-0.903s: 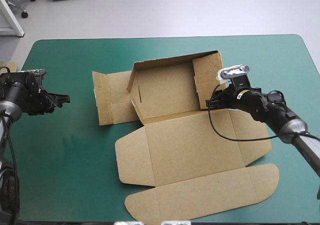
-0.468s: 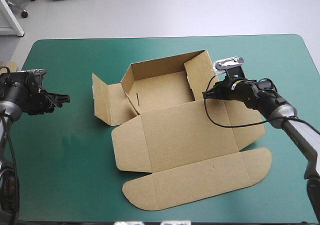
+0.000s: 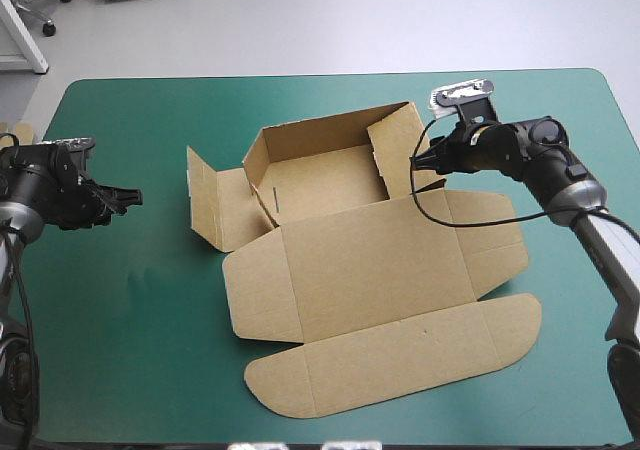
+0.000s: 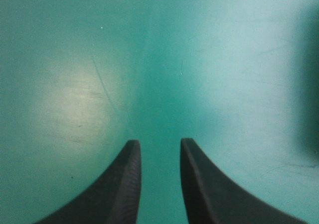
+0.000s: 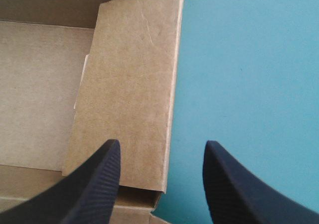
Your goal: Fold the box
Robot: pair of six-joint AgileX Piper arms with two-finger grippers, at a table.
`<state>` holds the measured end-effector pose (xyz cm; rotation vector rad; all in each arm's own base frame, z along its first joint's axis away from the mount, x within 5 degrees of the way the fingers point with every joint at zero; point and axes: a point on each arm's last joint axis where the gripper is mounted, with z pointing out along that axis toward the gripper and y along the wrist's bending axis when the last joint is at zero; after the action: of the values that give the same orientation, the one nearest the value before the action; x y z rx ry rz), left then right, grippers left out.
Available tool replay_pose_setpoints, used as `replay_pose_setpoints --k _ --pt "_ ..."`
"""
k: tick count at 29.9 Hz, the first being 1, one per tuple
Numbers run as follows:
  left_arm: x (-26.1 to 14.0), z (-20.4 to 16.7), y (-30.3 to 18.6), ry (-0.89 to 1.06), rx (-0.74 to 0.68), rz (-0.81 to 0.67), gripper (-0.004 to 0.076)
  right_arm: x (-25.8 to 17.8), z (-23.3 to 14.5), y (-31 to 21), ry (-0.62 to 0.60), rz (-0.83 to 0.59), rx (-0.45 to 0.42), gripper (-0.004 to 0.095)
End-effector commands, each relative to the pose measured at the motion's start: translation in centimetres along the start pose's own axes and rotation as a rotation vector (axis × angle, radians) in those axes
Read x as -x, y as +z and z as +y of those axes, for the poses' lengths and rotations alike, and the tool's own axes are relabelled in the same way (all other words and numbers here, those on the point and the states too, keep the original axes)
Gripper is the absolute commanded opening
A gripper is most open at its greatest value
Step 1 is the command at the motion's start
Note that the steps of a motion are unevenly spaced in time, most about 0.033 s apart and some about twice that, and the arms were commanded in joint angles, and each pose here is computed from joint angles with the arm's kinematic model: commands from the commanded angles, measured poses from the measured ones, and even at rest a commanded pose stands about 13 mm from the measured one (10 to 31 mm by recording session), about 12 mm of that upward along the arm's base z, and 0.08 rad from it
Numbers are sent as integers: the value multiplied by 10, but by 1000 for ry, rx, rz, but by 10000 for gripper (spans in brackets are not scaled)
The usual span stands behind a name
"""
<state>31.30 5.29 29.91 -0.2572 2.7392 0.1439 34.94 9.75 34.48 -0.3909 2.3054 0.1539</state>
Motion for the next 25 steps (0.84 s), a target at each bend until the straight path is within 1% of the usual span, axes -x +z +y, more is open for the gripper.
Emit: replay_pose_setpoints --k 1,4,6,8,12,13,17,25 --pt "6 0 -20 -4 -13 -90 197 30 -2 -47 -5 -111 -6 495" --pt "6 0 -20 -4 -13 -90 197 47 -1 -71 -22 -122 -4 496" --pt "6 0 -20 -4 -13 -89 197 56 -1 -84 -34 -141 -6 518" --pt "5 0 -20 -4 -15 -87 197 64 -1 -93 -53 -154 -10 573" --pt "5 0 -20 -4 -14 -80 197 79 -2 -106 -72 -170 -17 730" --pt "5 0 -20 -4 -14 -80 197 81 -2 -107 -76 -168 -23 745" --pt "5 0 -20 -4 -14 -80 197 88 -4 -94 -75 -128 -20 748" --pt "5 0 -20 -4 -14 -80 197 87 -7 -25 -72 -4 -11 735"
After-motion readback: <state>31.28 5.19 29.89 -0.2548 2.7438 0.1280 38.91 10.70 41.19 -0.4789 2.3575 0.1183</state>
